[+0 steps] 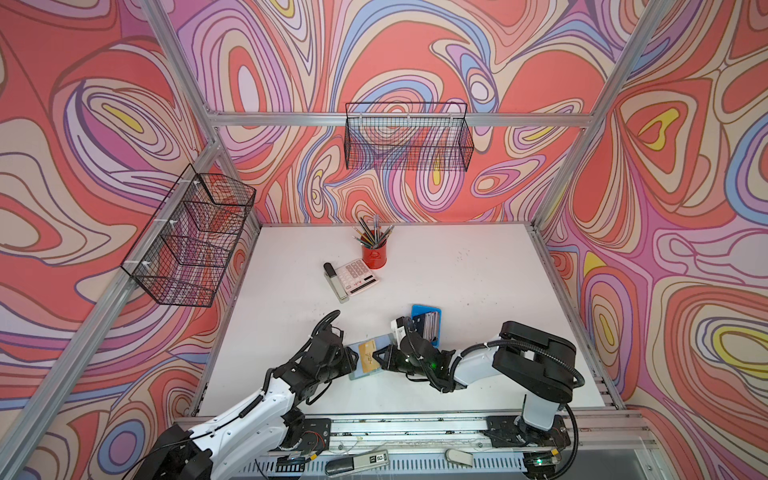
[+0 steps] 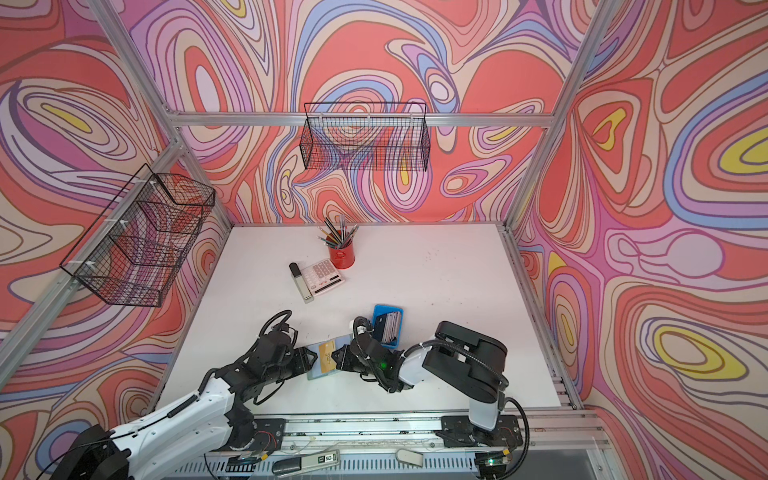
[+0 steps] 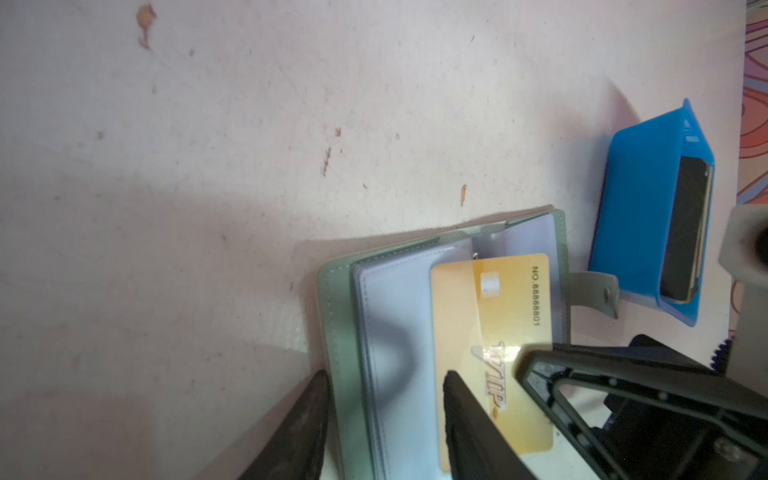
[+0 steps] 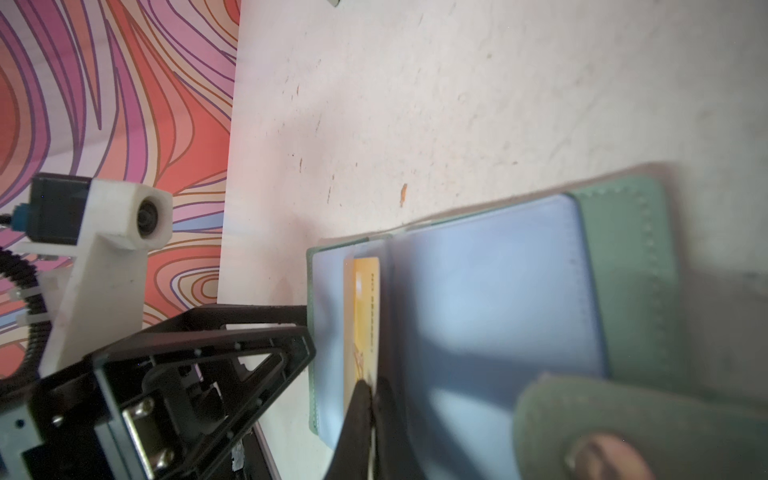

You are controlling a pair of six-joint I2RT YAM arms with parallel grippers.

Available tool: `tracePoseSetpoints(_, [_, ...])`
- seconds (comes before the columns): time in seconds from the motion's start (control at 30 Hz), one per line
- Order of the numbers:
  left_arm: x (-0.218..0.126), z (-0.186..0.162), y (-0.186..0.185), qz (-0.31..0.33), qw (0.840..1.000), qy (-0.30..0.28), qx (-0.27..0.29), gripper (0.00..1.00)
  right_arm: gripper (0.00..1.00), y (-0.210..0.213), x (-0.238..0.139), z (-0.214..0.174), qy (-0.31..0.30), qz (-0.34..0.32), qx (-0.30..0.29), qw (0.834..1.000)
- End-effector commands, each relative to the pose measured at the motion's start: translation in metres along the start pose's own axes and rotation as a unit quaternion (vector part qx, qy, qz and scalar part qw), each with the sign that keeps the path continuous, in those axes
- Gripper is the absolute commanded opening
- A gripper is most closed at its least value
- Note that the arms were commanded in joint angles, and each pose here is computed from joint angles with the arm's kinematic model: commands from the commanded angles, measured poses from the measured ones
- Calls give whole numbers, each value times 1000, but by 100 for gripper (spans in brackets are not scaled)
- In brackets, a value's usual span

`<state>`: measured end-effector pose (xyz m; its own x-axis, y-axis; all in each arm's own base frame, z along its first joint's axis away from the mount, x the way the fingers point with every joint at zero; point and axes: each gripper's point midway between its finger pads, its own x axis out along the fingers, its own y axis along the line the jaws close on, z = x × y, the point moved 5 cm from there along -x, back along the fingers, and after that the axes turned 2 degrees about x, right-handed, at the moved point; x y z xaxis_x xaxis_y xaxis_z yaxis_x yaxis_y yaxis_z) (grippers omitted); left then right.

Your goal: Put the credit cards into the card holder

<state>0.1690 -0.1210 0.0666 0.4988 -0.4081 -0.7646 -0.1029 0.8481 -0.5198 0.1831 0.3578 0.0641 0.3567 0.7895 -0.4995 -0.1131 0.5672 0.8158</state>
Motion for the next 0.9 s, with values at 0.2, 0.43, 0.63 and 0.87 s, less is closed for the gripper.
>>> tracePoseSetpoints(0.2, [0,6,-12,-18,1000,6,8,47,0,-16,11,-15,34,-42,-9,998])
tracePoseSetpoints(0.43, [0,7,-12,-17,1000,3,9,47,0,-17,13,-15,28,-70,-23,997])
tracePoseSetpoints(0.63, [1,6,-12,-17,1000,4,9,47,8,-13,17,-17,25,-83,-37,996])
tracePoseSetpoints(0.87, [0,7,-10,-14,1000,-1,7,47,36,-6,-2,5,-24,-151,-76,985])
